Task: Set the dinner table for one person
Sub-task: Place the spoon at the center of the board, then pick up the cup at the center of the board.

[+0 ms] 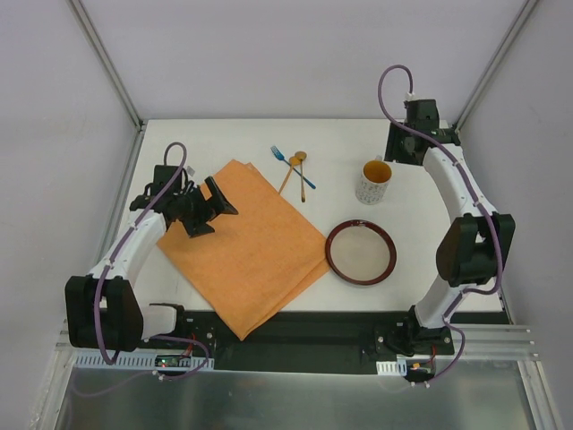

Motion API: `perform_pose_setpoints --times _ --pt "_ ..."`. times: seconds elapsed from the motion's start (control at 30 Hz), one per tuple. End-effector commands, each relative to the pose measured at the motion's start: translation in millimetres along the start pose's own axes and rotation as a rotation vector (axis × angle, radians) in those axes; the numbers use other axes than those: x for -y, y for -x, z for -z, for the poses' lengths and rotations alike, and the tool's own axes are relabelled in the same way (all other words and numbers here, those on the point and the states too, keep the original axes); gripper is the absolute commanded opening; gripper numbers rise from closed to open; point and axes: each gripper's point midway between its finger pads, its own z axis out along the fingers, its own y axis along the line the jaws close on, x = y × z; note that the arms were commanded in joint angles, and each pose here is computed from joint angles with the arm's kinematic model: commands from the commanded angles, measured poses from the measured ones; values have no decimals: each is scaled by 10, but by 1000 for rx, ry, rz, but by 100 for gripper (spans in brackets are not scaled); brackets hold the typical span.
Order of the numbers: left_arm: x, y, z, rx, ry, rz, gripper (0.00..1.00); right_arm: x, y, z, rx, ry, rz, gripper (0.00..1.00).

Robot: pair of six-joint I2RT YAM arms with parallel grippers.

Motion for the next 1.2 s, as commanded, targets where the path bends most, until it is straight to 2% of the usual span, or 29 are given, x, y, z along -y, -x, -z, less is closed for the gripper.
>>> perform_pose_setpoints --times 0.0,0.23,0.8,0.9,1.0,1.03,1.17 --pt "187 117 55 36 -50 -29 99 168 -145 -20 -55 -55 -45 56" --pt "50 26 -35 5 -18 -19 99 120 -333 -187 -118 -38 -58 55" --pt "111 -58 -183 -39 8 -26 99 28 -712 -381 -219 9 -77 50" --pt "71 -125 -191 -48 16 -18 99 -3 -752 -436 -233 22 -81 46" --pt "27 -175 -196 -52 23 -15 99 -35 -779 -503 -245 37 -78 22" --pt "18 -195 -197 -56 24 -15 99 -35 -783 -519 -249 39 -79 3" --pt "-7 -220 -213 -66 28 -18 99 -53 -728 -502 -230 45 -86 1"
